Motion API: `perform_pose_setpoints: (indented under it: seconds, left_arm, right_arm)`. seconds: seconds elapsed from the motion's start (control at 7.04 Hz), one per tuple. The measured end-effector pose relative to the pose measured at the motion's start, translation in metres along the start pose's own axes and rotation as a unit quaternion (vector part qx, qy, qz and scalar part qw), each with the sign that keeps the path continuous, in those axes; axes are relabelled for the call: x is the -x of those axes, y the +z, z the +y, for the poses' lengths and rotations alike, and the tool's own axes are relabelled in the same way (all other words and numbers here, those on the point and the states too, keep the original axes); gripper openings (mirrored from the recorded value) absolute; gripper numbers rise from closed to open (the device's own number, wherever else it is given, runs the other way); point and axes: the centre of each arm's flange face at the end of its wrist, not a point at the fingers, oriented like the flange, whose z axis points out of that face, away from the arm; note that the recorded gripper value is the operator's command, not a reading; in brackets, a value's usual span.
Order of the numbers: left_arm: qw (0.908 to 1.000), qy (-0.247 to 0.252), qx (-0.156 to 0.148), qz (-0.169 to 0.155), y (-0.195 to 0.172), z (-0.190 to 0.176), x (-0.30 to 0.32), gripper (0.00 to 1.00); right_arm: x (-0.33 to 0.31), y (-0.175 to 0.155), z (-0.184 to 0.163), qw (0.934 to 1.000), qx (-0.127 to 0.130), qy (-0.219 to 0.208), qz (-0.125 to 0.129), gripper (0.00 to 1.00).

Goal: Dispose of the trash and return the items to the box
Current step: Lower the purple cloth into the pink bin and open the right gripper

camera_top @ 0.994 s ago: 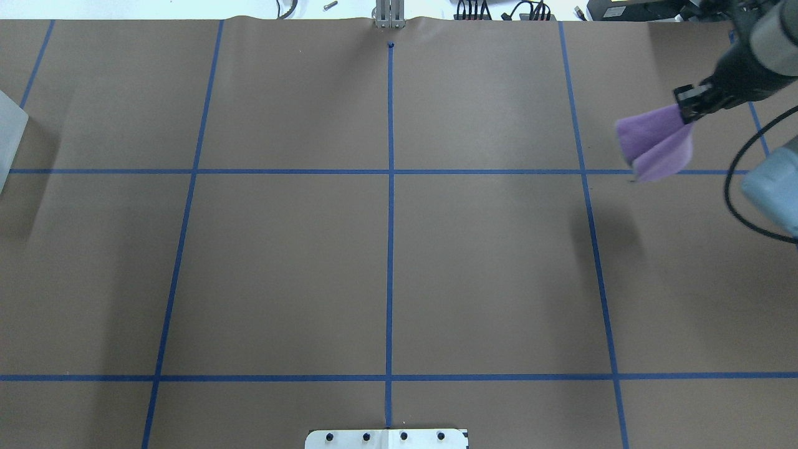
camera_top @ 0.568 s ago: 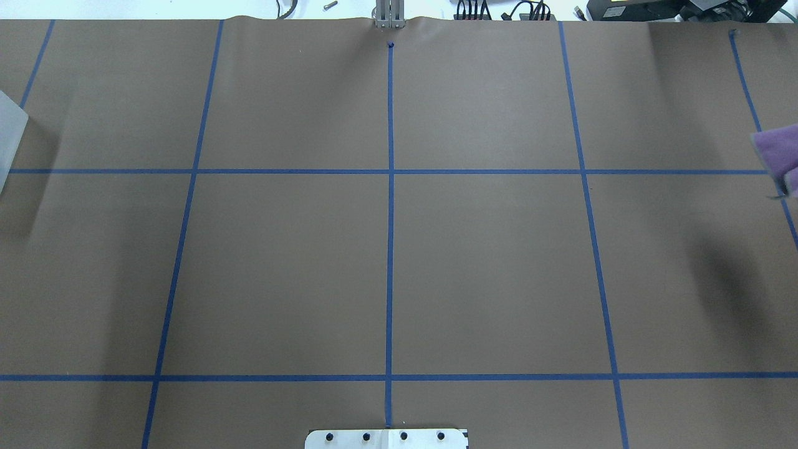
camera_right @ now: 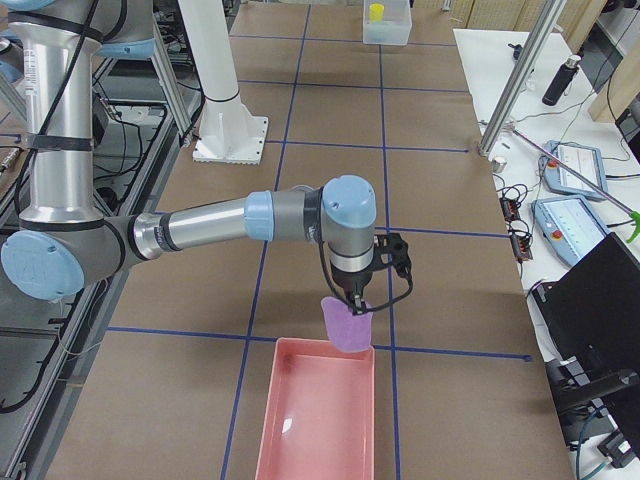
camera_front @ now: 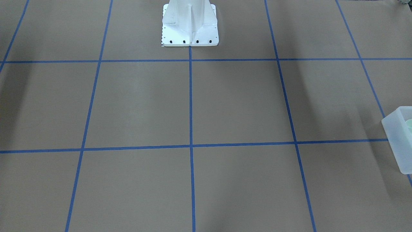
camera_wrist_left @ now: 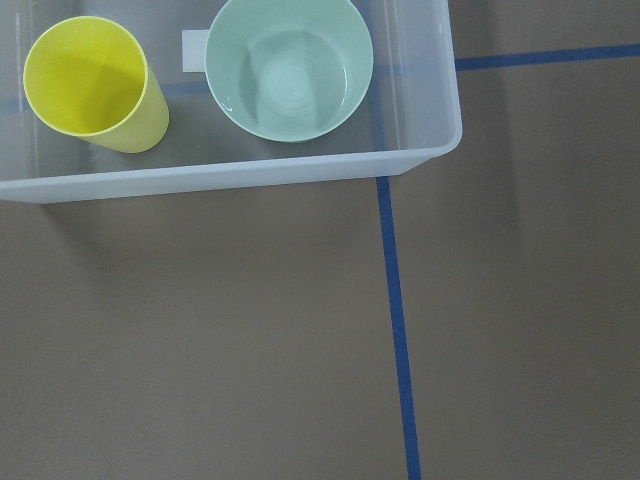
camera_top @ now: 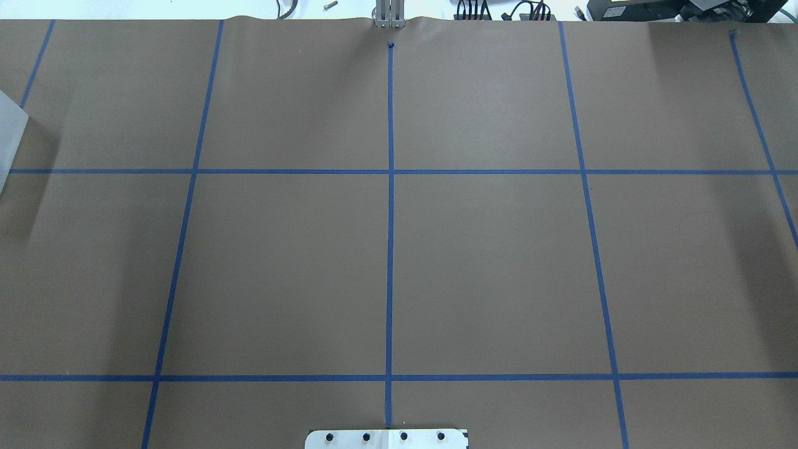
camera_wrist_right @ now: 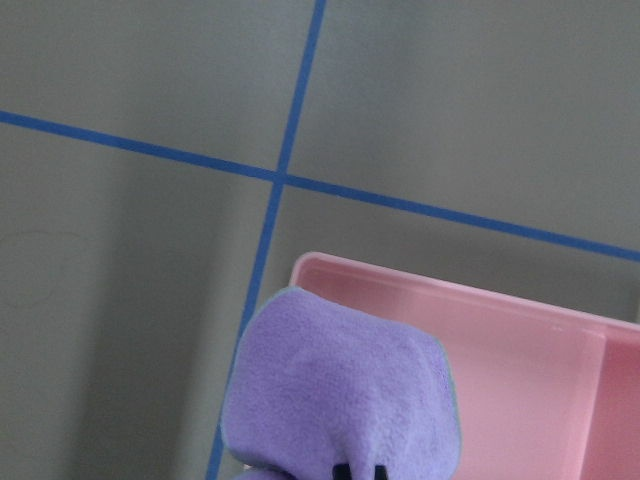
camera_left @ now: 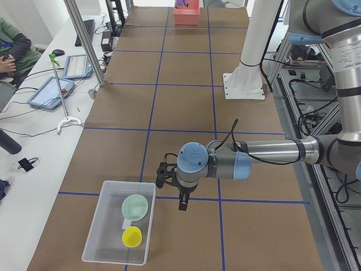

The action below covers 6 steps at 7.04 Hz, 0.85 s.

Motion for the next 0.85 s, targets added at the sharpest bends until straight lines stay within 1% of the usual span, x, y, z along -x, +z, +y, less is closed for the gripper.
perform_pose_setpoints:
  seconds: [0.14, 0.28, 0.43, 0.57, 0.71, 0.85]
  left_arm:
    - [1.0, 0.002, -0.002, 0.0, -0.002, -0.001, -0.001, 0.98]
    - [1.0, 0.002, -0.002, 0.0, -0.002, -0.001, -0.002, 0.98]
    - [1.0, 0.002, -0.002, 0.0, -0.002, -0.001, -0.002, 0.98]
    - [1.0, 0.001, -0.002, 0.0, -0.002, 0.0, -0.001, 0.98]
    - [1.0, 0.0, -0.001, 0.0, -0.001, 0.001, 0.0, 0.98]
    - [1.0, -0.001, 0.0, 0.0, 0.0, 0.002, 0.0, 0.98]
  right_arm:
    - [-0.024, 0.021, 0.018, 0.9999, 0.008, 0.007, -0.003, 0.0]
    - [-0.045, 0.049, 0.038, 0.9999, 0.008, 0.013, -0.005, 0.04]
    - [-0.06, 0.07, 0.049, 0.9997, 0.0, 0.023, -0.005, 0.36]
    - [-0.062, 0.08, 0.048, 0.999, -0.013, 0.042, -0.011, 0.95]
    - [-0.053, 0.084, 0.038, 0.9979, -0.026, 0.054, -0.024, 1.0]
    - [-0.038, 0.08, 0.025, 0.9972, -0.041, 0.05, -0.038, 1.0]
